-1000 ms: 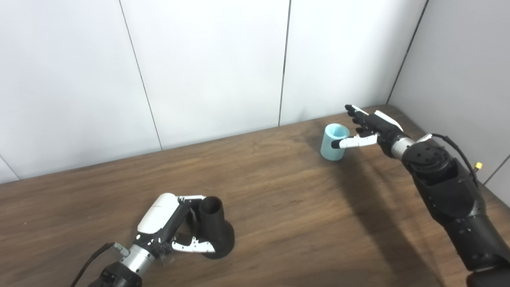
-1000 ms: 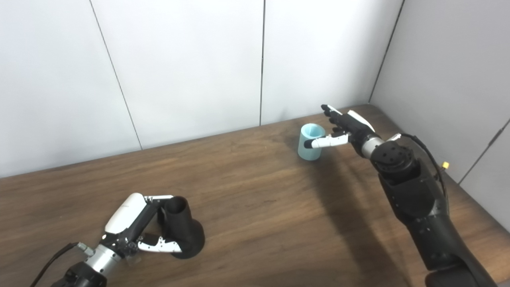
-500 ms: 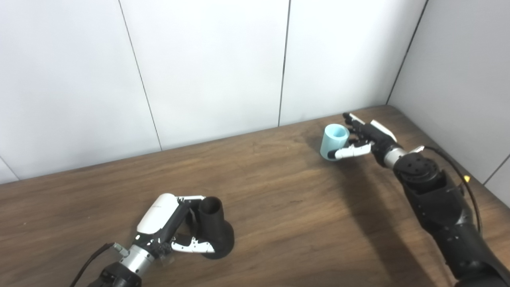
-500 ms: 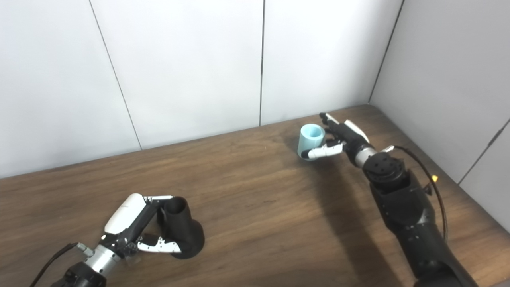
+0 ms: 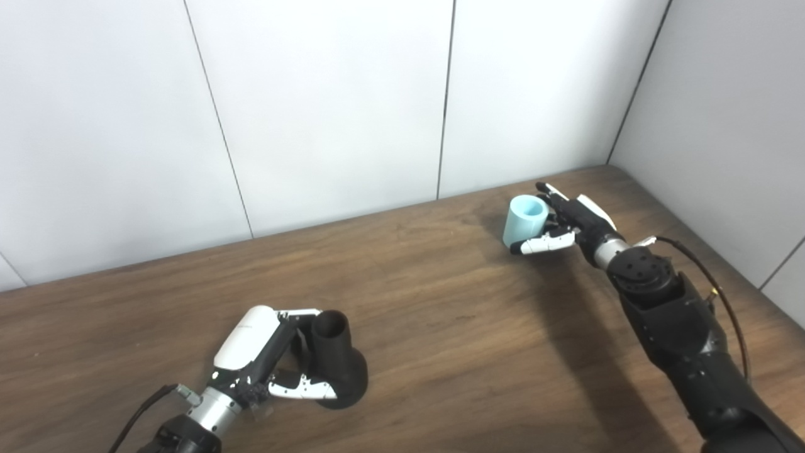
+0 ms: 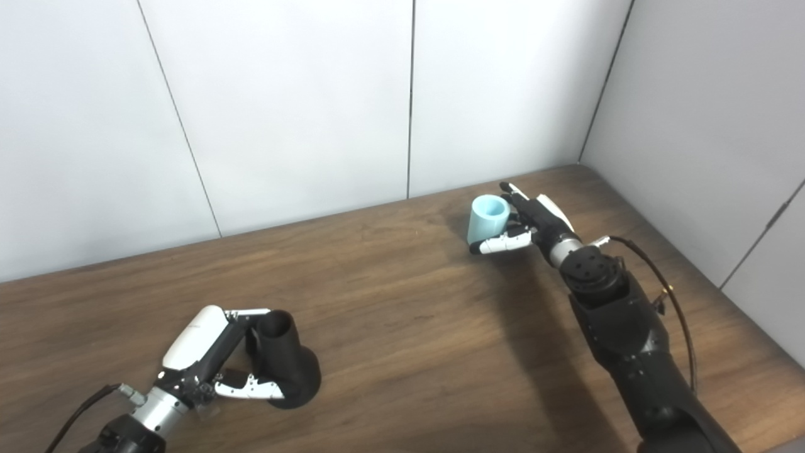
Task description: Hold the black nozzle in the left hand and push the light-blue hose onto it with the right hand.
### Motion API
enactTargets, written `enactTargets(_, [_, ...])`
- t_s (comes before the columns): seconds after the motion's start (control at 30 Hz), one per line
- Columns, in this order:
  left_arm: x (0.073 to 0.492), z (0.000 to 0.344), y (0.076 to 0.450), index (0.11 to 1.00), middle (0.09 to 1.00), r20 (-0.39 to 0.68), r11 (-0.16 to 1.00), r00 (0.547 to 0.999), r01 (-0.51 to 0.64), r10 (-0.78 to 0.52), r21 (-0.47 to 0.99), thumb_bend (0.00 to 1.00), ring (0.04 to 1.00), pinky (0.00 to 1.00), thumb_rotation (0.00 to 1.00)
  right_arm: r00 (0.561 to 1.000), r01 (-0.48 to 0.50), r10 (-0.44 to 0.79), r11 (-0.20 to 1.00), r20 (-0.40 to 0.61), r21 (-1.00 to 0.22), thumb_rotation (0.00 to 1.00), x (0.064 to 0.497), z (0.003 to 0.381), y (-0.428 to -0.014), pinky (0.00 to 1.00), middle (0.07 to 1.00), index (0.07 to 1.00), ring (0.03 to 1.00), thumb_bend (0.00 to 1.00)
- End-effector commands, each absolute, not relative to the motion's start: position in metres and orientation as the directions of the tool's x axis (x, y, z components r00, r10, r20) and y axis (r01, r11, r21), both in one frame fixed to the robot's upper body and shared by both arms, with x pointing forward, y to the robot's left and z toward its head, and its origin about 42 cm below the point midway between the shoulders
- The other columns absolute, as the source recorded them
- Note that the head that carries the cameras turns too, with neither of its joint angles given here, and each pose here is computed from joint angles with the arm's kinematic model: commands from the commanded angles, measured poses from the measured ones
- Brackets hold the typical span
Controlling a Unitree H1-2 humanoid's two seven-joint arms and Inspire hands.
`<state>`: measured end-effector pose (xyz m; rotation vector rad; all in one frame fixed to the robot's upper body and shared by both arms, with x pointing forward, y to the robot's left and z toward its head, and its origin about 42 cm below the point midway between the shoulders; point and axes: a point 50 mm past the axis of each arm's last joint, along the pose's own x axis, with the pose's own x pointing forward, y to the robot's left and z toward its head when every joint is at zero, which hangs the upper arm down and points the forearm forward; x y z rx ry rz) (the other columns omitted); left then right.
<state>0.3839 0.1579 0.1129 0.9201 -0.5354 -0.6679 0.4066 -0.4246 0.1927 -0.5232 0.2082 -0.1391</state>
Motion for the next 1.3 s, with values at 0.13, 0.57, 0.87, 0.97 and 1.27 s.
enactTargets(0.13, [0.329,0.031,0.209,0.498,0.459,-0.229,0.227,0.701,0.493,-0.675,0.840,0.51,0.443,0.41,0.00,0.966,0.171,-0.251,0.802,-0.063,-0.573,0.06,0.424,0.197,-0.409,0.73,0.874,0.895,0.814,0.82])
enactTargets(0.57, [0.330,0.031,0.215,0.502,0.457,-0.207,0.261,0.705,0.495,-0.679,0.829,0.50,0.444,0.41,0.00,0.962,0.197,-0.272,0.759,-0.028,-0.621,0.00,0.436,0.182,-0.391,0.50,0.514,0.541,0.555,0.58])
enactTargets(0.87, [0.329,0.032,0.214,0.502,0.451,-0.201,0.255,0.695,0.493,-0.690,0.832,0.50,0.438,0.39,0.00,0.969,0.185,-0.247,0.716,0.003,-0.673,0.00,0.433,0.178,-0.393,0.38,0.481,0.510,0.406,0.52])
enactTargets(0.97, [0.330,0.031,0.214,0.502,0.451,-0.196,0.263,0.700,0.490,-0.686,0.831,0.50,0.434,0.39,0.00,0.969,0.208,-0.244,0.718,0.039,-0.664,0.00,0.432,0.179,-0.394,0.38,0.485,0.510,0.406,0.52])
enactTargets(1.27, [0.335,0.035,0.206,0.496,0.462,-0.196,0.271,0.714,0.483,-0.672,0.833,0.51,0.437,0.38,0.00,0.964,0.256,-0.145,0.735,0.223,-0.628,0.00,0.429,0.224,-0.371,0.44,0.489,0.487,0.455,0.52])
